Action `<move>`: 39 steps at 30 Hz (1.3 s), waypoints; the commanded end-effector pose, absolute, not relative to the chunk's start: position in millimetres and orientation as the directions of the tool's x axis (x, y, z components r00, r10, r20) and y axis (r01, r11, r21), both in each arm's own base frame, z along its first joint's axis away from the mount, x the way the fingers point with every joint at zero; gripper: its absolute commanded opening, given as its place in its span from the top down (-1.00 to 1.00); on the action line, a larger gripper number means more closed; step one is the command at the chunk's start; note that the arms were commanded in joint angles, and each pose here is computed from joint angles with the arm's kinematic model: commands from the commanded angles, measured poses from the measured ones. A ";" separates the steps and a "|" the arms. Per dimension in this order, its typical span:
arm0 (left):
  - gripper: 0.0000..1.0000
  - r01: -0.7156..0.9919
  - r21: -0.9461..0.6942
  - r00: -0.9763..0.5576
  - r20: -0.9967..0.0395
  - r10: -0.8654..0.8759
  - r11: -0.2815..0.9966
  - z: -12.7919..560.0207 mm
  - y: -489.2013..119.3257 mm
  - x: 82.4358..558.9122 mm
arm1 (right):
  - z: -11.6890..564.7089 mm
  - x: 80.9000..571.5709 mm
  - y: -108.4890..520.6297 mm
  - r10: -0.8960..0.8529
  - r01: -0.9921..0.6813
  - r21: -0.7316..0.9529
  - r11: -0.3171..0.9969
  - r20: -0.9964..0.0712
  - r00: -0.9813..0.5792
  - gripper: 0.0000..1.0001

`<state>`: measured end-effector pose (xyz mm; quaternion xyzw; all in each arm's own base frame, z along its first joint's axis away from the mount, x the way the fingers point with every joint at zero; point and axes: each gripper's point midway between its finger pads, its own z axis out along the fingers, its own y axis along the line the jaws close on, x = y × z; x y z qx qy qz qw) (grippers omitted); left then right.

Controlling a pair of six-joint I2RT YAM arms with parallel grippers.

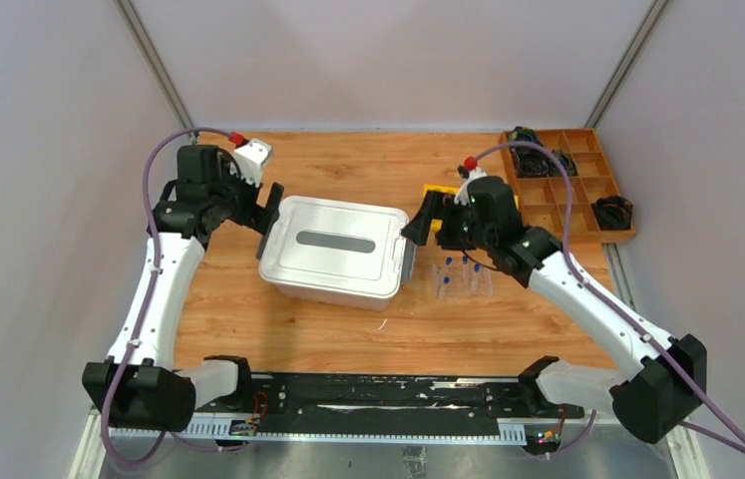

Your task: Organize the chemistry lab equipment

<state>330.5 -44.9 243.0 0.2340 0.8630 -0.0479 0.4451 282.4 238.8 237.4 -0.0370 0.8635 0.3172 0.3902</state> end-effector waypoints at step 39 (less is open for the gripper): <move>-0.98 0.560 0.013 -0.597 -0.687 0.414 0.828 164.9 -55.3 283.5 | 187.9 250.3 301.4 0.298 -0.195 0.712 0.675 -0.504 -0.811 -0.16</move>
